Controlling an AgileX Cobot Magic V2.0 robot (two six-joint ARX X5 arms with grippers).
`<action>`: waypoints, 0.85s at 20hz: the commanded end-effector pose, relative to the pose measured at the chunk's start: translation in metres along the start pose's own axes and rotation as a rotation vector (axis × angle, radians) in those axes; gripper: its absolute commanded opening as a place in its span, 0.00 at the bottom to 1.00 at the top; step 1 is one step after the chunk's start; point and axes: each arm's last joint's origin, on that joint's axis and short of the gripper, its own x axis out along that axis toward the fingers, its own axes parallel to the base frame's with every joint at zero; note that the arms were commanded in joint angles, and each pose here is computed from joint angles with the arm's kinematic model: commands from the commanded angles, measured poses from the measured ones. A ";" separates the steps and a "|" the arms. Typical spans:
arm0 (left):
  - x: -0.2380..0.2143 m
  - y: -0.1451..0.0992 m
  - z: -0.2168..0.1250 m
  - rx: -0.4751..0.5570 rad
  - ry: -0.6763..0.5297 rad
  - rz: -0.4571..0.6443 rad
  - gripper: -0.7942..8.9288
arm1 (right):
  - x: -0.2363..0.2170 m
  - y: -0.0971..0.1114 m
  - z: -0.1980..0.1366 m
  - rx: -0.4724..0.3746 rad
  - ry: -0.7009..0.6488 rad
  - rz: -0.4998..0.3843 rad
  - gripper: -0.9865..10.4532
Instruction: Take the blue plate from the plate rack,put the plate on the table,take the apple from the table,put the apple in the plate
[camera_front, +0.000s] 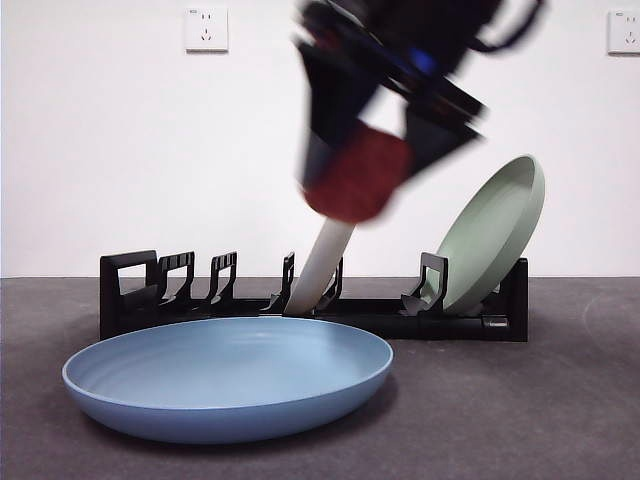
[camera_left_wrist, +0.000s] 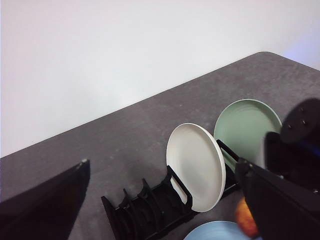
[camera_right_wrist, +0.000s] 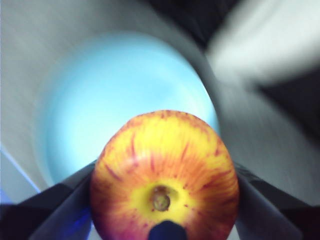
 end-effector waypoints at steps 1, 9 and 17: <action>0.000 0.000 0.000 0.005 -0.002 0.004 0.59 | 0.021 0.011 0.016 -0.042 0.025 0.024 0.08; 0.000 0.000 -0.001 0.007 0.002 0.004 0.59 | 0.102 0.030 0.025 -0.142 0.225 0.019 0.08; 0.000 0.000 -0.001 0.009 0.007 0.005 0.59 | 0.132 0.028 0.009 -0.160 0.347 0.004 0.08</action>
